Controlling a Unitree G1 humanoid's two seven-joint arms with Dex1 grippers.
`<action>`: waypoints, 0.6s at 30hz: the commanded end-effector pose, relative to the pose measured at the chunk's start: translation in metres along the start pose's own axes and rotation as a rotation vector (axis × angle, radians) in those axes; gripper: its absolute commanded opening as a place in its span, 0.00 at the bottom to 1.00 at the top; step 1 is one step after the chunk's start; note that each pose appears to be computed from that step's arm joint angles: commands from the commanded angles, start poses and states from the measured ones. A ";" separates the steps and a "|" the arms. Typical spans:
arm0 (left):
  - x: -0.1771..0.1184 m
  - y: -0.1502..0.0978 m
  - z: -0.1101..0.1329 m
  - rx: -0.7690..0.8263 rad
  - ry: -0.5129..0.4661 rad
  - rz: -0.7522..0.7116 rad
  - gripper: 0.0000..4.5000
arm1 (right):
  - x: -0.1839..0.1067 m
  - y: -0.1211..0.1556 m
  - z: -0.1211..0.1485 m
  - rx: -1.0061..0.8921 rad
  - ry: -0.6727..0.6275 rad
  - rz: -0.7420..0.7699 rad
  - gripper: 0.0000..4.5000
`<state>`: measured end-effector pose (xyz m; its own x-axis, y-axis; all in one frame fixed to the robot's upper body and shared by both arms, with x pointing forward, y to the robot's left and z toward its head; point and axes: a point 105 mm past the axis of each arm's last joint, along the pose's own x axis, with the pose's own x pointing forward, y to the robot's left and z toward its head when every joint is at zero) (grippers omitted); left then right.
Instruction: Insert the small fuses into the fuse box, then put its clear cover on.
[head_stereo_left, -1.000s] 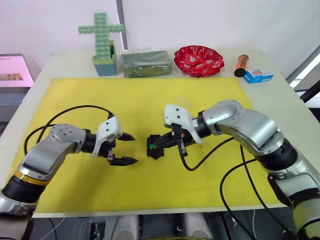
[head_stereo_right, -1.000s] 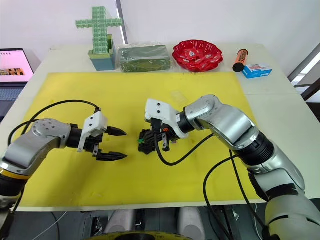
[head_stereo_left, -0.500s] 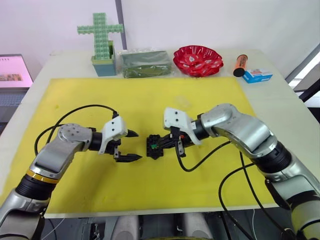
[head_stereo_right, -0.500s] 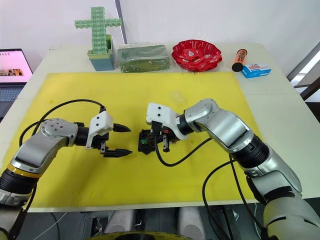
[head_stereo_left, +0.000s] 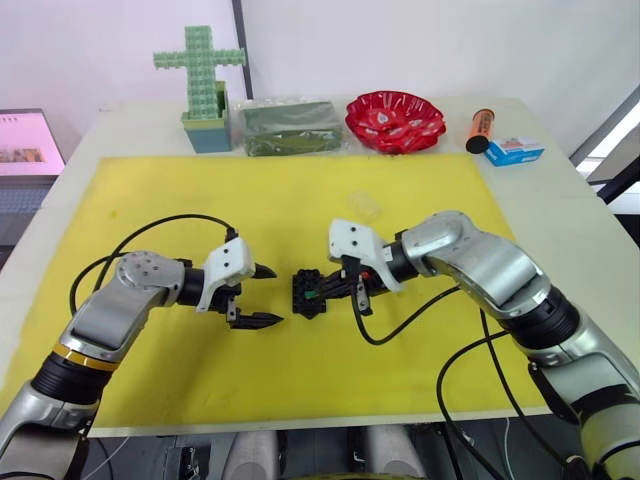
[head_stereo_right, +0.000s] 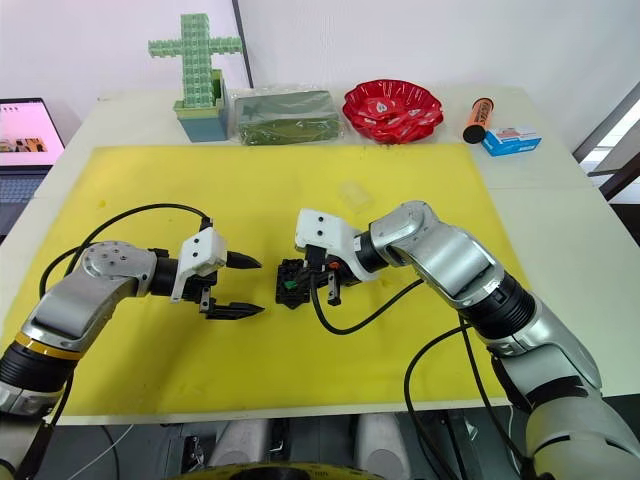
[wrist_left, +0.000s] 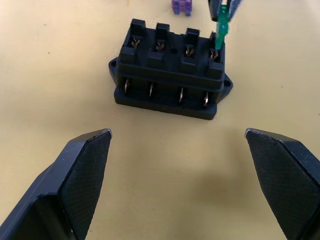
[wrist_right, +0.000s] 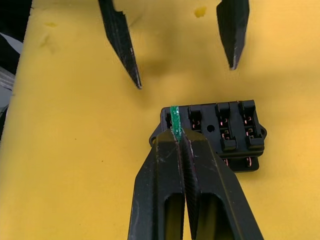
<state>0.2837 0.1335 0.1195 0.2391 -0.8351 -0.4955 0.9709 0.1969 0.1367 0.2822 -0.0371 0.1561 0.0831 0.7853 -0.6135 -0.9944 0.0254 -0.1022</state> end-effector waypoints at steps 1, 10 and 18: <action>0.001 0.000 0.009 0.046 -0.020 0.006 1.00 | -0.001 0.001 0.003 -0.020 -0.016 0.001 0.00; 0.004 -0.002 0.008 0.050 -0.023 0.004 1.00 | 0.002 0.002 0.001 -0.021 -0.012 0.003 0.00; 0.004 -0.005 0.009 0.058 -0.016 0.001 1.00 | 0.007 0.001 -0.007 -0.028 0.009 -0.009 0.00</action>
<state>0.2824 0.1284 0.1171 0.2440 -0.8370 -0.4899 0.9693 0.1945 0.1505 0.2826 -0.0372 0.1453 0.0887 0.7768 -0.6234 -0.9933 0.0226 -0.1132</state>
